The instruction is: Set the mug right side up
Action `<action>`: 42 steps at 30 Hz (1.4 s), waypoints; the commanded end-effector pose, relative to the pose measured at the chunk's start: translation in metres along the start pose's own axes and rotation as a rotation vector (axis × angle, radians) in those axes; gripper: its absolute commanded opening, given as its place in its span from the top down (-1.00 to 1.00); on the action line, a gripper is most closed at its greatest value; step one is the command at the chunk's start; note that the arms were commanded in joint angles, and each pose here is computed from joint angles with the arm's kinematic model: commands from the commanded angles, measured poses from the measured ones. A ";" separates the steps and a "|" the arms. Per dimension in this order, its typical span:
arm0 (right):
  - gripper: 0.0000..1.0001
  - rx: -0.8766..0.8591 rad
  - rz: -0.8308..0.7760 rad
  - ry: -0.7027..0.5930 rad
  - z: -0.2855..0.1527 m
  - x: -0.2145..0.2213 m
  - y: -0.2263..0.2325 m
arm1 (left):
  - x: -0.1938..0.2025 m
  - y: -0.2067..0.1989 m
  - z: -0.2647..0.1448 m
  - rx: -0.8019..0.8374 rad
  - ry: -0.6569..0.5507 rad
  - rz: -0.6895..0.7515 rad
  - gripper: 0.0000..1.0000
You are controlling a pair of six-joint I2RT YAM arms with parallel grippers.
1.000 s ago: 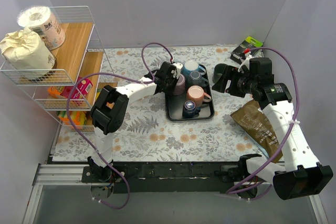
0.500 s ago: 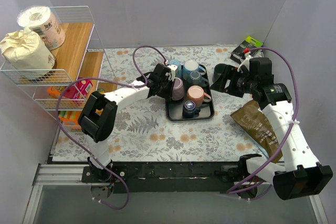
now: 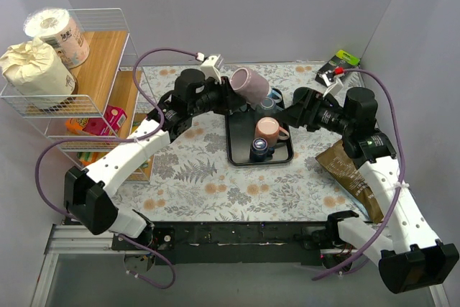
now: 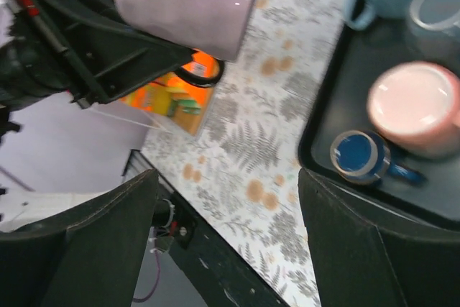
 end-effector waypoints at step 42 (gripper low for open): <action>0.37 -0.672 -0.098 -0.383 0.025 -0.047 0.127 | -0.070 -0.115 -0.113 0.769 -0.287 -0.057 1.00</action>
Point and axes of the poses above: each gripper's point midway between its finger pads, its own z axis out along the fingers, its own y axis along the line the jaws close on, x = y × z, the point moved 10 cm from there along -z, back along the fingers, and after that the axes turned 5 degrees about -z, right-handed, at the moved point
